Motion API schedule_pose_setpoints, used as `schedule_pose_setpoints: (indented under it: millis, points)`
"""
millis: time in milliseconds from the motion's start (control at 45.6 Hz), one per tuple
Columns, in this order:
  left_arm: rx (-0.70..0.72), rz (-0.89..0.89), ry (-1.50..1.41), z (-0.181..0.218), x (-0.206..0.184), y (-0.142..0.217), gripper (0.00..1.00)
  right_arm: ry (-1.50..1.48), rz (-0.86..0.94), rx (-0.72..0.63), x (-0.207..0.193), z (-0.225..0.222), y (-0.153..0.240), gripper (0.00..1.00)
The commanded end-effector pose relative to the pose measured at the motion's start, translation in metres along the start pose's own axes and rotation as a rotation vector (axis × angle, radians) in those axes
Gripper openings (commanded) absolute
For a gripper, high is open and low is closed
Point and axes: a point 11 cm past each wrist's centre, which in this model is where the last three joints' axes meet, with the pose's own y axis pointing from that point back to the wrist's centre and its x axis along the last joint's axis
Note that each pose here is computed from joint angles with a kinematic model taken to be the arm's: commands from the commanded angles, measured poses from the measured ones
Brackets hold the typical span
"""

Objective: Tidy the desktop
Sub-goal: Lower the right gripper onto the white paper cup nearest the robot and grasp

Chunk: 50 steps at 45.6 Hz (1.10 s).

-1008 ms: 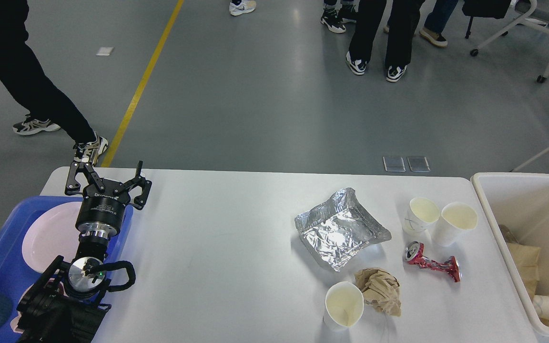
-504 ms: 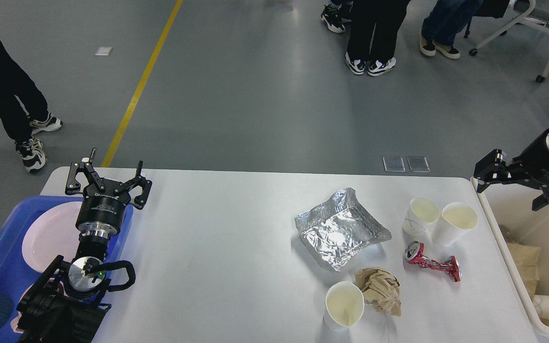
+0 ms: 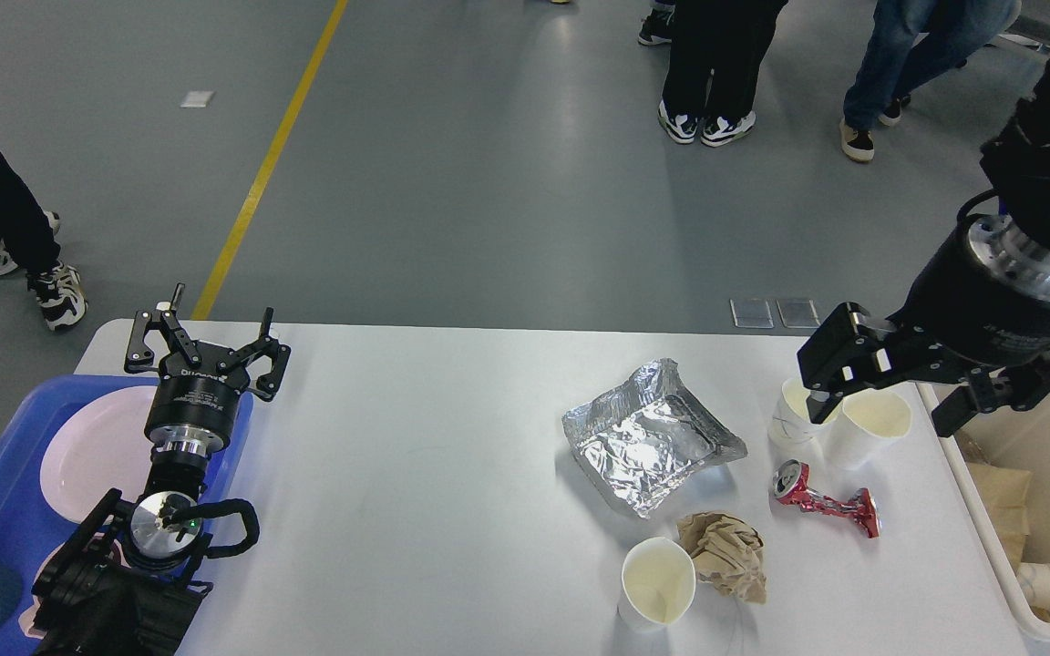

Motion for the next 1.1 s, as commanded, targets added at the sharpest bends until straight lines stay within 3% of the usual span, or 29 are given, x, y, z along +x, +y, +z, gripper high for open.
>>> schedule_pose_setpoints:
  millis: [0, 548, 723, 1074]
  points:
    - [0.000, -0.001, 0.000, 0.000, 0.000, 0.000, 0.96, 0.051, 0.017, 0.030, -0.002, -0.020, 0.003, 1.00]
    - [0.000, -0.001, 0.000, 0.000, 0.000, 0.000, 0.96, 0.020, -0.016, 0.038, 0.000, -0.018, -0.034, 0.98]
    - [0.000, -0.001, 0.000, 0.000, 0.000, 0.000, 0.96, -0.007, -0.006, 0.065, 0.001, -0.024, -0.072, 0.96]
    - [0.000, -0.001, 0.000, 0.000, 0.000, 0.000, 0.96, -0.044, -0.038, 0.080, -0.018, -0.031, -0.190, 0.97]
